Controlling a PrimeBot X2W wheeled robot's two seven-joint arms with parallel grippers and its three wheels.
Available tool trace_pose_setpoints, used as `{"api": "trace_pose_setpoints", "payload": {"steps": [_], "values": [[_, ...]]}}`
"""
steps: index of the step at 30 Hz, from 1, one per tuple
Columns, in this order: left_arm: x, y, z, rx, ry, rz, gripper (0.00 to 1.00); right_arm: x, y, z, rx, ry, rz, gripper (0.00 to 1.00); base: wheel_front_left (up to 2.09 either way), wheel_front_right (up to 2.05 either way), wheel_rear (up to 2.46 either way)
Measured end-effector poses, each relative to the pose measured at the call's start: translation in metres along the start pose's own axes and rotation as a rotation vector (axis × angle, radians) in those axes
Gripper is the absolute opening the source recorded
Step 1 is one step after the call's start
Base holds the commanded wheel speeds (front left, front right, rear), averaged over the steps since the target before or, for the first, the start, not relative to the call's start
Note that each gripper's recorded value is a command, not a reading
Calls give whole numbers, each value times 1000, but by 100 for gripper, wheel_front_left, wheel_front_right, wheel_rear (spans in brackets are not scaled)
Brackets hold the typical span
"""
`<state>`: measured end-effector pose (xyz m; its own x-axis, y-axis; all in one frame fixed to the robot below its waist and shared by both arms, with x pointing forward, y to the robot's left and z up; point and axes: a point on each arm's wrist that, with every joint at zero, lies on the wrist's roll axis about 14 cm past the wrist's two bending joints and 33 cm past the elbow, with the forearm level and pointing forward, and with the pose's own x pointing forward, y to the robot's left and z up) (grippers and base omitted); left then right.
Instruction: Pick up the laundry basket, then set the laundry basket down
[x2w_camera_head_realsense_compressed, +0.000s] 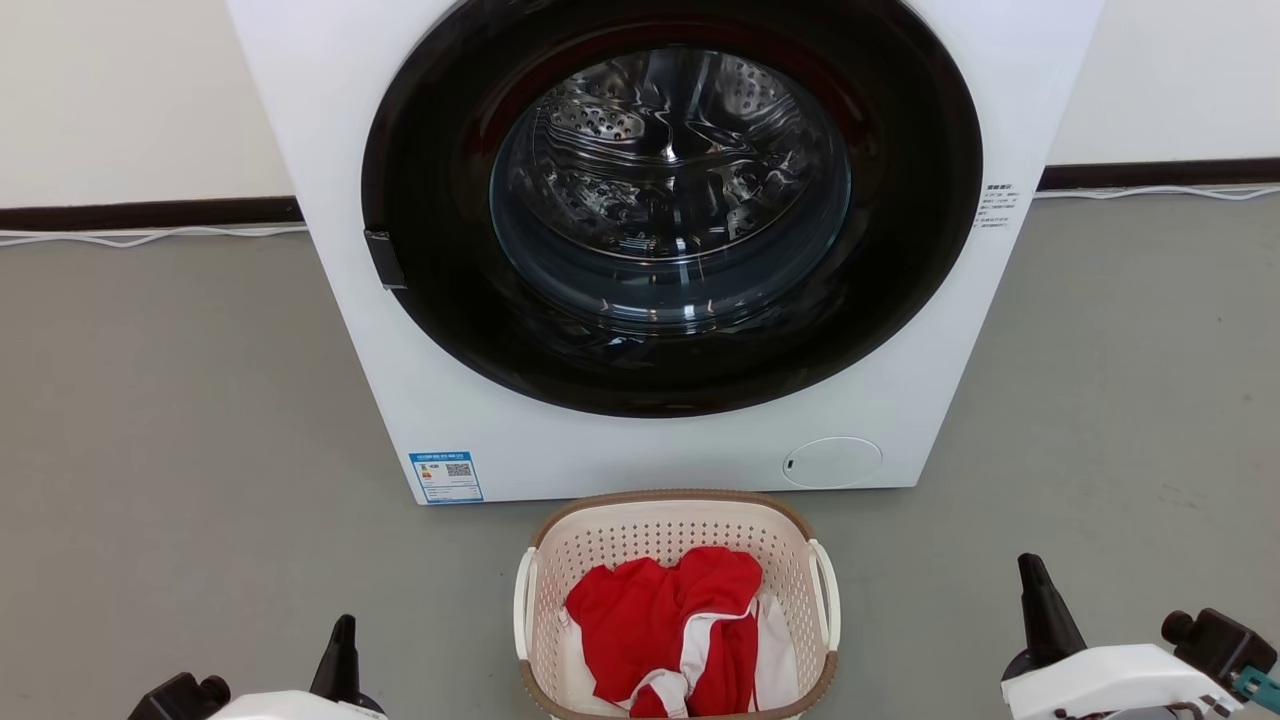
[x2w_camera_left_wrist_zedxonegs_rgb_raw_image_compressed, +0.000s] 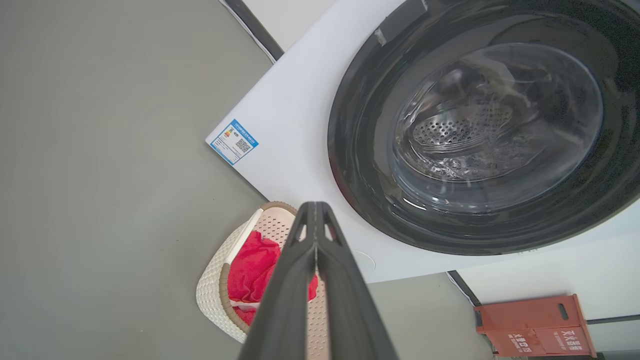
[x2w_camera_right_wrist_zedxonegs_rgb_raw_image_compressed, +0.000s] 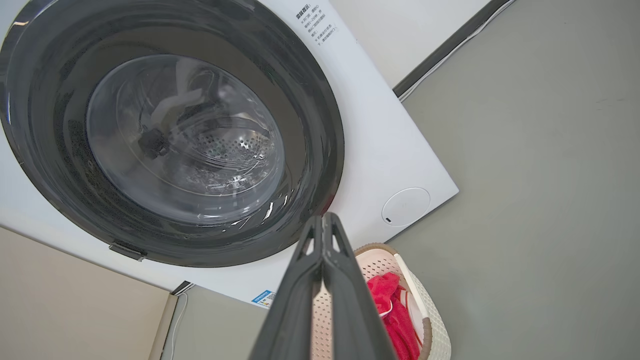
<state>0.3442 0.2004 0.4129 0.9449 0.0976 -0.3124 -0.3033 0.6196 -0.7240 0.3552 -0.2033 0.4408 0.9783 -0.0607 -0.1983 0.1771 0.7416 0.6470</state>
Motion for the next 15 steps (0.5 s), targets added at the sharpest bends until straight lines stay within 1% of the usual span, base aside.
{"api": "trace_pose_setpoints", "payload": {"steps": [15], "values": [[2,-11,5,-159,4,-39,0,2,2,5,187,-3,1,0,0,0,0]]}}
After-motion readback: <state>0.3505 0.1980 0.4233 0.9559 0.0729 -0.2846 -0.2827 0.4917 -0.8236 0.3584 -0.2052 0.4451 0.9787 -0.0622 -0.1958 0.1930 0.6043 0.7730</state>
